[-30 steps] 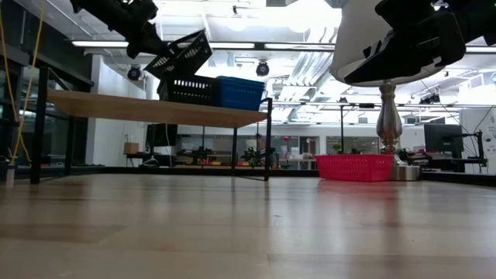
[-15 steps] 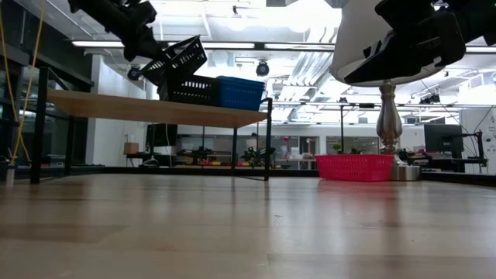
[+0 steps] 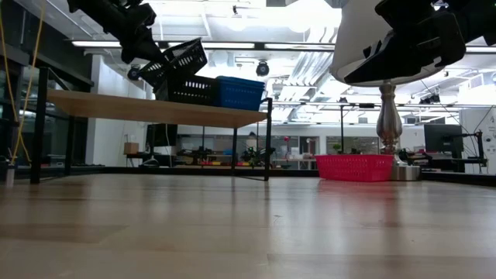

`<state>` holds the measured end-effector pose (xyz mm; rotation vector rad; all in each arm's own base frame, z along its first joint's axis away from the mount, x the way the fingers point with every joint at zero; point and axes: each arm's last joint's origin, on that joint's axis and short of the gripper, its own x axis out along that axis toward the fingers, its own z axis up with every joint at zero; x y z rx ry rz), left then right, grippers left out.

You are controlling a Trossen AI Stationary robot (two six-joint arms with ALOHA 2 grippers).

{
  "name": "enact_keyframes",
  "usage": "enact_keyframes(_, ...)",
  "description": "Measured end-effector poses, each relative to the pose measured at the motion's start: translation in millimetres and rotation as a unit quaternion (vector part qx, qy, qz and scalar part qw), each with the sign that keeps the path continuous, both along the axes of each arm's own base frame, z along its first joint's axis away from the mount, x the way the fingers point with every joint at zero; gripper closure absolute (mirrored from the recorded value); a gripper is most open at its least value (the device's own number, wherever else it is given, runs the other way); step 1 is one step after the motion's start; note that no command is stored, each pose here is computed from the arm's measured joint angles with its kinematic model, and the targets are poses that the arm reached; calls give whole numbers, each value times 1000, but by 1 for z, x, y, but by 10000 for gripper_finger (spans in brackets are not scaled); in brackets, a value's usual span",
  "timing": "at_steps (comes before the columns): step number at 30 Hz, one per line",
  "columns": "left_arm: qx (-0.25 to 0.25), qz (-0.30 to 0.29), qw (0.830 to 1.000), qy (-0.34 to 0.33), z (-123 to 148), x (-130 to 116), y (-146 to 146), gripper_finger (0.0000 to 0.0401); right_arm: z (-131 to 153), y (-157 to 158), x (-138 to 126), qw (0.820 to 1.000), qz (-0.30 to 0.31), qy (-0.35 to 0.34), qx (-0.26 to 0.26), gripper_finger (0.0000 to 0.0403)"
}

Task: Stack baskets on shelf by color
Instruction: Stack the black bin on top of the other black bin on the shelf, then put the top right red bin on the shelf

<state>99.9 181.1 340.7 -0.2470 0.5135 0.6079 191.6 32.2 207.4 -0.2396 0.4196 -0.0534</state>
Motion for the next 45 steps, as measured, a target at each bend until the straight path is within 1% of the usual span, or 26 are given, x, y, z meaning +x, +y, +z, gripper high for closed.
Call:
enact_keyframes(5, -6, 5, 1000, -4, 0, 0, 0, 366, 0, 0, 0, 1000, 0, 0, 0, 403)
enact_keyframes(8, -6, 6, 1000, -4, 0, 0, 0, 350, 0, 0, 0, 1000, 0, 0, 0, 403)
enact_keyframes(15, -12, 16, 1000, -18, 2, 0, 0, 294, 0, 0, 0, 1000, 1, 1, -2, 403)
enact_keyframes(19, -17, 19, 999, -40, 6, 0, -2, 259, 0, 0, 0, 1000, 0, 0, -2, 403)
enact_keyframes(22, -38, -22, 995, -90, 11, 2, -5, 241, 0, 0, 0, 1000, 1, 0, -2, 403)
enact_keyframes(26, -73, -100, 980, -155, 18, 12, -13, 234, 0, 0, 0, 1000, 3, 1, -8, 403)
enact_keyframes(29, -105, -125, 971, -176, 21, 25, -21, 235, 1, 0, 1, 1000, 5, -4, -11, 403)
enact_keyframes(32, -119, -125, 971, -167, 21, 43, -34, 240, 5, 0, 2, 1000, 4, -24, -5, 403)
enact_keyframes(35, -109, -140, 974, -145, 20, 64, -55, 246, 8, 1, 3, 999, 6, -43, 0, 403)
enact_keyframes(38, -98, -157, 974, -127, 20, 85, -84, 251, 9, 1, 4, 999, 6, -51, 2, 403)
enact_keyframes(40, -78, -167, 976, -119, 21, 95, -104, 252, 10, 1, 4, 999, 4, -53, 7, 403)
enact_keyframes(42, -47, -156, 980, -115, 22, 104, -124, 252, 10, 1, 4, 998, 0, -54, 19, 403)
enact_keyframes(45, 25, -135, 985, -109, 25, 111, -156, 253, 10, 1, 4, 998, -5, -55, 34, 403)
